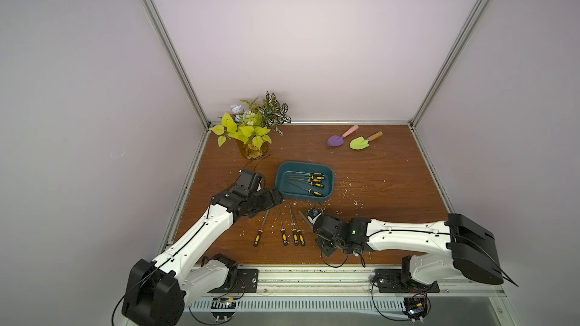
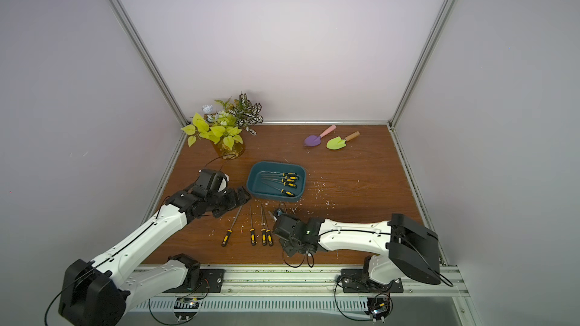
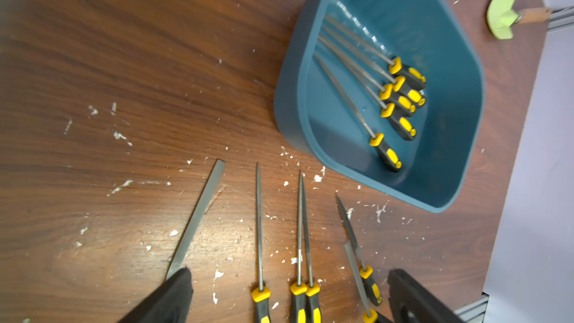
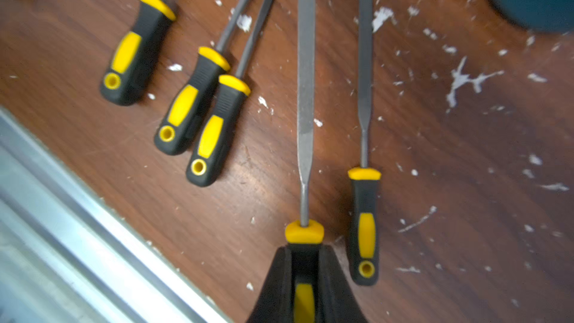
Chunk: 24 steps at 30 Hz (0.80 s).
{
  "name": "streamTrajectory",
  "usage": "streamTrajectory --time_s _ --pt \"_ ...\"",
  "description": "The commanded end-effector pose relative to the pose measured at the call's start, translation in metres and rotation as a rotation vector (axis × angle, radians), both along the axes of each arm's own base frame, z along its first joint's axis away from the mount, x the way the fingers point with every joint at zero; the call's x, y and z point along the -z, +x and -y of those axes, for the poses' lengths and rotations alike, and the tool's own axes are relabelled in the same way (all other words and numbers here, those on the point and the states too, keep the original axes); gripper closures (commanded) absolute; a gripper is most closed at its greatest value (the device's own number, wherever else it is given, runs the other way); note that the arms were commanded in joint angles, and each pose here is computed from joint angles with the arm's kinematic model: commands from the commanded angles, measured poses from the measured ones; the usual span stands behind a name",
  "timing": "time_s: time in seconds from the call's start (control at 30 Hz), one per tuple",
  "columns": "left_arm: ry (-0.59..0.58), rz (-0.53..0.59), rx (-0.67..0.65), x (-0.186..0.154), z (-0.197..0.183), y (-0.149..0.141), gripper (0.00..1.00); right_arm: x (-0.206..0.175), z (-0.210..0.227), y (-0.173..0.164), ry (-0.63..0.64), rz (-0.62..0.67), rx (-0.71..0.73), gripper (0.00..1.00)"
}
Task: Put the file tool into the storage box
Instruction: Pick up the file tool from the center of the board, then place the file tool in the storage box.
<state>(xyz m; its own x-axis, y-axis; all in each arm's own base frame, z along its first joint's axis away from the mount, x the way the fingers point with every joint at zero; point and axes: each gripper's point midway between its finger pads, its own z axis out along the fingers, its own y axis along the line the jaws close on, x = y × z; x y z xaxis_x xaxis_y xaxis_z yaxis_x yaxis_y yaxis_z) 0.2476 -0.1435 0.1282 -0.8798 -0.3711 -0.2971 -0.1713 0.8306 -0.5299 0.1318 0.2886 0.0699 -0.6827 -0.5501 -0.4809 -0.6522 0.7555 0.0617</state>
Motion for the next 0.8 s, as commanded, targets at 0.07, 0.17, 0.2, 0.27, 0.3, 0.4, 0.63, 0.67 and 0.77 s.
streamTrajectory --time_s 0.07,0.17,0.2,0.27,0.3,0.4,0.63,0.67,0.77 --pt "-0.003 0.106 -0.011 -0.037 0.001 0.015 0.0 -0.074 0.002 0.037 0.113 0.161 0.004 0.94" --pt "-0.003 0.127 -0.007 -0.047 0.003 0.021 0.0 -0.101 0.005 0.06 0.166 0.193 0.008 0.94" --pt "0.0 0.131 -0.002 -0.048 0.004 0.023 0.0 -0.109 0.006 0.069 0.176 0.203 0.008 0.94" --pt "0.002 0.135 0.004 -0.051 0.006 0.026 0.0 -0.116 0.006 0.086 0.18 0.215 -0.006 0.94" --pt "0.004 0.135 0.006 -0.051 0.006 0.027 0.0 -0.118 0.005 0.095 0.174 0.222 -0.017 0.94" --pt "0.011 0.133 0.013 -0.052 0.008 0.032 0.0 -0.119 -0.001 0.121 0.148 0.228 -0.06 0.94" --pt "-0.001 0.12 0.018 -0.053 0.013 0.037 0.0 -0.092 -0.01 0.183 0.004 0.277 -0.194 0.97" --pt "-0.008 0.118 0.02 -0.054 0.015 0.037 0.0 -0.087 -0.01 0.192 -0.02 0.279 -0.203 0.98" --pt "-0.006 0.115 0.013 -0.053 0.014 0.037 0.0 -0.071 -0.015 0.208 -0.058 0.256 -0.26 0.99"
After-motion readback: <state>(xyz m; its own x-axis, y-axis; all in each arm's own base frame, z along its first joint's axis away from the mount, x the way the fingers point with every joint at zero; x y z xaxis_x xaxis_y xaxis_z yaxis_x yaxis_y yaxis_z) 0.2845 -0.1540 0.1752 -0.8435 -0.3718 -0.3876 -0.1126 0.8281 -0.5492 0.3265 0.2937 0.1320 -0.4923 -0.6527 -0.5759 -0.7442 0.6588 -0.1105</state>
